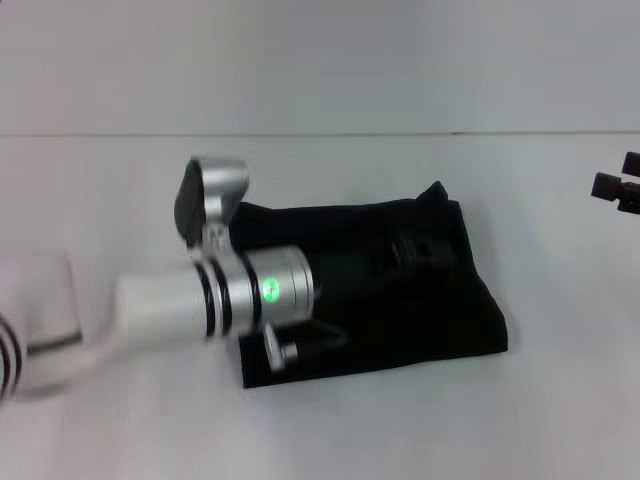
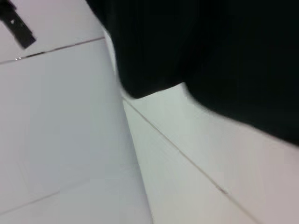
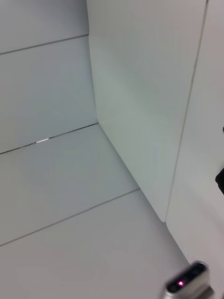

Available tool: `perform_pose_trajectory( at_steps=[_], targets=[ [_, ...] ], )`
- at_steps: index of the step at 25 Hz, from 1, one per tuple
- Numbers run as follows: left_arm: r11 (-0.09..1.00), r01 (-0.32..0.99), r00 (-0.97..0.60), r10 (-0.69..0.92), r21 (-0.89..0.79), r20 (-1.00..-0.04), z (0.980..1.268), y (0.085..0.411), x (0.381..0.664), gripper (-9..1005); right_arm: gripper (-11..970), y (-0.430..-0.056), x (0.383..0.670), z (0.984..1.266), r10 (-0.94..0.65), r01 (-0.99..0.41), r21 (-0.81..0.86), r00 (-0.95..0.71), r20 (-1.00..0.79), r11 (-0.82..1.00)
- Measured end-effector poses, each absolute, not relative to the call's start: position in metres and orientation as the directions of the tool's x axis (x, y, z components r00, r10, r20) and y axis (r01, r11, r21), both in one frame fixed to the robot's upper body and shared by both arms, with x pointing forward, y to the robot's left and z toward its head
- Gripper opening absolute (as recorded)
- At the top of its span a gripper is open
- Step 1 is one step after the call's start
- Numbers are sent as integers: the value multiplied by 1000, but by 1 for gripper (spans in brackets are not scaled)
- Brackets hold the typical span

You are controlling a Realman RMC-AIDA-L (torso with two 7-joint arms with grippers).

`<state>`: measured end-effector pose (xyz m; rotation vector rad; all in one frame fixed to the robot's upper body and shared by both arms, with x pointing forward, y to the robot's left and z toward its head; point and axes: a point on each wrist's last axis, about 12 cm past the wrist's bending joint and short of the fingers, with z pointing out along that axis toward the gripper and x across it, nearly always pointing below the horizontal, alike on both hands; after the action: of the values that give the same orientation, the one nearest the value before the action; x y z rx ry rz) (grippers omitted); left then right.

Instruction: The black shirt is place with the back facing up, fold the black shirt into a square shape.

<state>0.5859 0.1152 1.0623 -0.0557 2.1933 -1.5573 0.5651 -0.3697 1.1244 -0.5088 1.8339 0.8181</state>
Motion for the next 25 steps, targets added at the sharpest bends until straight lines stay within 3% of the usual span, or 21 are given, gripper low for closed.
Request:
perform_pose_trajectory(
  at_steps=[6, 15, 18, 21, 23, 25],
  targets=[
    [247, 302, -885, -288, -921, -367, 1056, 105, 558, 116, 916, -365, 569, 1126, 33, -665, 331, -419, -908, 669],
    [-57, 450, -875, -226, -891, -427, 1093, 118, 544, 295, 916, -361, 586, 1126, 110, -513, 503, -616, -780, 695],
    [-14, 486, -849, -248, -874, -468, 1094, 135, 550, 414, 916, -354, 591, 1123, 91, -475, 533, -681, -726, 701],
    [103, 530, -794, -287, -841, -536, 1092, 168, 560, 533, 915, -345, 596, 1119, 62, -434, 557, -748, -661, 708],
    [190, 551, -757, -298, -813, -582, 1091, 188, 564, 763, 915, -335, 601, 1117, 40, -417, 566, -779, -625, 711],
    [275, 555, -723, -305, -785, -619, 1089, 207, 569, 838, 915, -327, 605, 1114, 31, -406, 573, -797, -603, 712]
  ],
)
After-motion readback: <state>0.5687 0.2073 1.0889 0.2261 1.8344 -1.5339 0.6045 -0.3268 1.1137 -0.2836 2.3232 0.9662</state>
